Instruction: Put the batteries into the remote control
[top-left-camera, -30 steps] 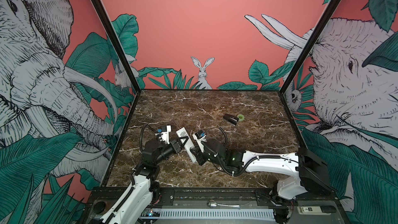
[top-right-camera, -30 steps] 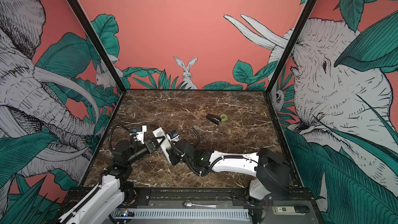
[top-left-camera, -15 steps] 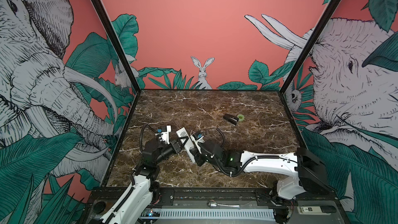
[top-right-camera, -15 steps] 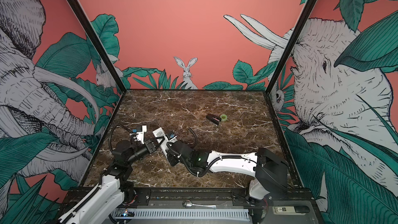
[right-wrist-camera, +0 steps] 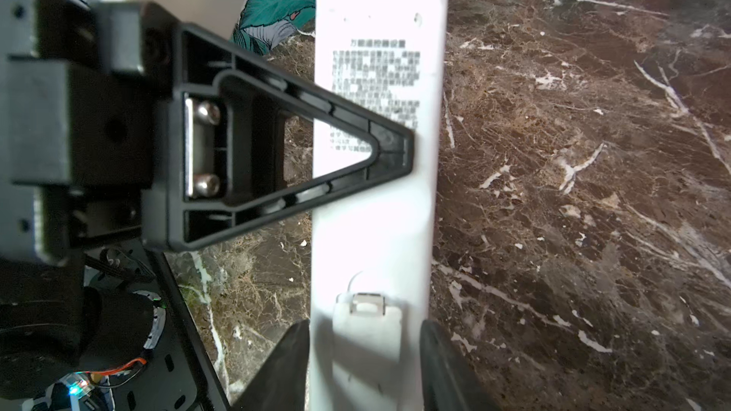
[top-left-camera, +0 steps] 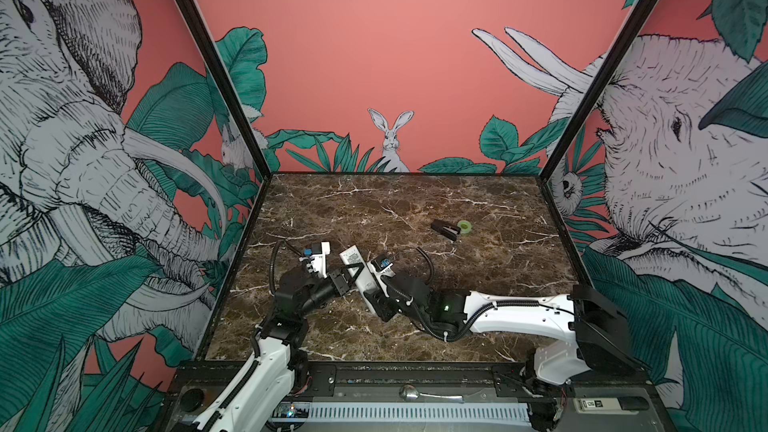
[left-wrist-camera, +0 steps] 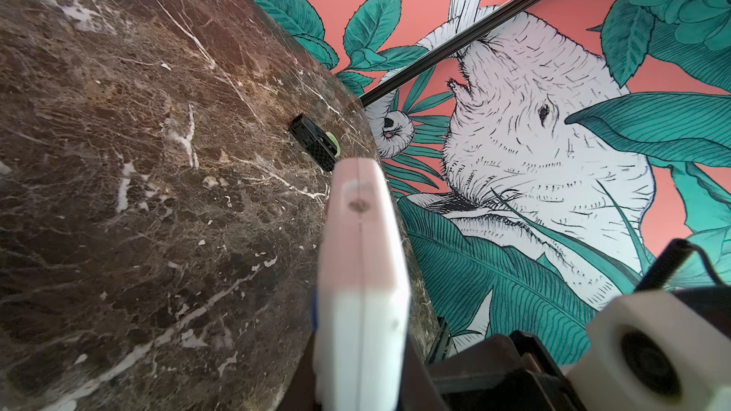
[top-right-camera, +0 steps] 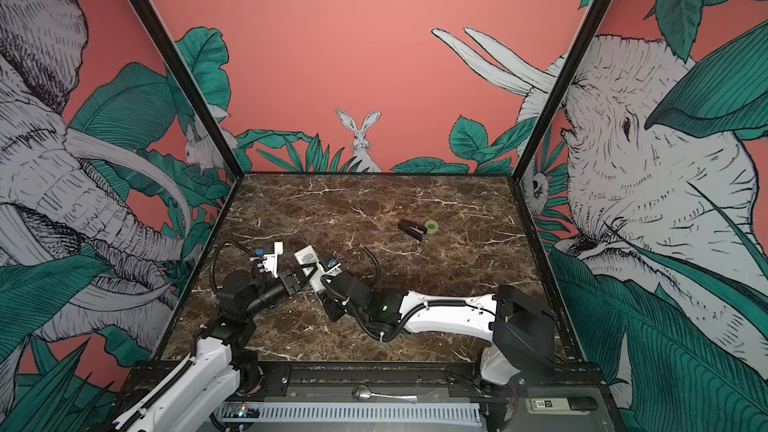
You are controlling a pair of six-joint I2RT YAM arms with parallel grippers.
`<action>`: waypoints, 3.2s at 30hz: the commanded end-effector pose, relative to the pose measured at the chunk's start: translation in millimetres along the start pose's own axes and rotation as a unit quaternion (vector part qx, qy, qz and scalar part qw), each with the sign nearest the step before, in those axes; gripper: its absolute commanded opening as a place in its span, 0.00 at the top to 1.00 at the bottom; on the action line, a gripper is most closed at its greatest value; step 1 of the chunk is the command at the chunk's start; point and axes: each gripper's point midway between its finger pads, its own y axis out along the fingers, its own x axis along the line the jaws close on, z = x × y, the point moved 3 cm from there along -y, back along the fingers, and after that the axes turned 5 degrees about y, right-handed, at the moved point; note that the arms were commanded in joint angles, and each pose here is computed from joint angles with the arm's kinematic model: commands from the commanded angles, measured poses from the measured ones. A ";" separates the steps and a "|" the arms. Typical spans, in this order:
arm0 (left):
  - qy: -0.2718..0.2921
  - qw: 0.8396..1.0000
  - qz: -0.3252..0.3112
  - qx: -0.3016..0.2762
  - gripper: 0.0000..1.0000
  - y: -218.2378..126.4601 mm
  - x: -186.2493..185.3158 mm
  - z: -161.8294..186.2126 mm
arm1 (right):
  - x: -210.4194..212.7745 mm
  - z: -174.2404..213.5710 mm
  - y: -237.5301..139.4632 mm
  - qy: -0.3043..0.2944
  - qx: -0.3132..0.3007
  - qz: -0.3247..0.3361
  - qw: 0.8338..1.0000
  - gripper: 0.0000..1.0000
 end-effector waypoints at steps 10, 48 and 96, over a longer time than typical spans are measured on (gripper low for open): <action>0.013 1.000 0.022 -0.013 1.00 -0.9 -11.9 -7.0 | 13.7 -36.2 -29.2 -0.001 -0.033 -0.020 0.999 0.46; 0.011 1.000 0.021 -0.014 1.00 -2.2 -10.8 -5.4 | -25.2 -3.2 0.3 0.060 0.038 0.009 0.997 0.53; 0.014 1.000 0.014 -0.015 1.00 -0.1 -12.1 -10.7 | -10.0 -15.3 8.1 0.048 0.068 -0.017 0.996 0.25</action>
